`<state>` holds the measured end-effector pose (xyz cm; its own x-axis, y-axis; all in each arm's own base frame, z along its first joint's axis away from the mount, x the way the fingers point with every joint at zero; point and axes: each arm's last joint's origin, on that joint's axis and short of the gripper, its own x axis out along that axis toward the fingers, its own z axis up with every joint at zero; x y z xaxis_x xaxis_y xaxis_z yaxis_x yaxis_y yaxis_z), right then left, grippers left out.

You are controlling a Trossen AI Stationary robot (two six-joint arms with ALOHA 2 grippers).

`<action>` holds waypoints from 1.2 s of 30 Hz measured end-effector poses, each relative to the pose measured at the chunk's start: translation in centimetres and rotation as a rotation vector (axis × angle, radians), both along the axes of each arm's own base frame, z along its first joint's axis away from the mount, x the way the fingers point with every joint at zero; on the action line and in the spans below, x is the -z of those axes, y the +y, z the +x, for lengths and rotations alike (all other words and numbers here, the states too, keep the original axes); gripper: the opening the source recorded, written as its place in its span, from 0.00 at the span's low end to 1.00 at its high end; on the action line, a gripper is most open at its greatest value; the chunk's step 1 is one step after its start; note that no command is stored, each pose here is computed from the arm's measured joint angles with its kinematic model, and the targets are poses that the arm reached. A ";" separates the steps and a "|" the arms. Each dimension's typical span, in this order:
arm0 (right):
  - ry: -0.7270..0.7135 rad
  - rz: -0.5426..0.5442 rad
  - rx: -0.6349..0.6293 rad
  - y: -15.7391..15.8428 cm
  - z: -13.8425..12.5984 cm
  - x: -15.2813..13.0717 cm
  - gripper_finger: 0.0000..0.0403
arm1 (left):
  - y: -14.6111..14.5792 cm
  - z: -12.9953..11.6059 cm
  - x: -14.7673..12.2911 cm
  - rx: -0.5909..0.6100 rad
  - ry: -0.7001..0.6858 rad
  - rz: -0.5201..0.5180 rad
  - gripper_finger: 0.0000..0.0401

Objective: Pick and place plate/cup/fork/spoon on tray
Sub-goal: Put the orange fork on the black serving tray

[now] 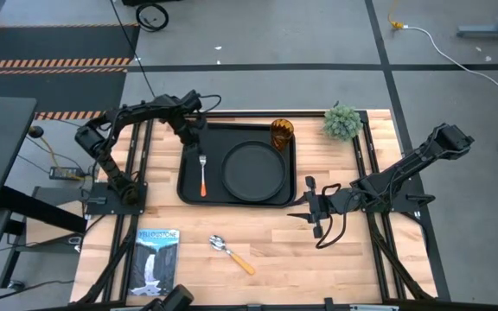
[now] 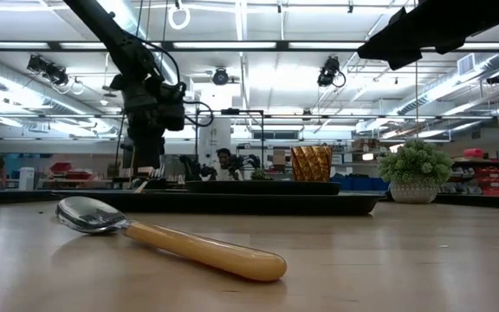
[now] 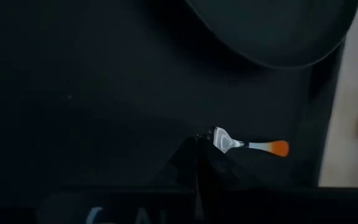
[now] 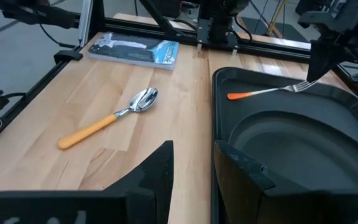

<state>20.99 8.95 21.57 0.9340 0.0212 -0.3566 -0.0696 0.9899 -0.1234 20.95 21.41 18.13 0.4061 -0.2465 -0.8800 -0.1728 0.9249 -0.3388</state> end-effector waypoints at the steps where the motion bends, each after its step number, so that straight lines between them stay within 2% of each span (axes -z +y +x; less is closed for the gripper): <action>1: 0.000 0.001 0.001 0.0 0.0 0.0 0.31 | 0.0 0.0 0.0 0.013 0.008 0.016 0.01; 11: 0.000 0.003 0.001 0.0 0.0 0.0 0.31 | -0.3 0.6 0.1 0.091 0.062 0.128 0.01; 19: 0.000 0.002 0.000 0.0 0.0 0.0 0.31 | -0.5 0.8 0.1 0.101 0.074 0.144 0.01; 36: 0.000 -0.002 -0.001 0.0 0.0 0.0 0.31 | -0.4 0.8 0.2 0.097 0.093 0.169 0.08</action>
<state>20.99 8.95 21.57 0.9340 0.0218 -0.3565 -0.0709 0.9896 -0.1251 21.75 21.00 17.96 0.3029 -0.1264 -0.9446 -0.1032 0.9810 -0.1643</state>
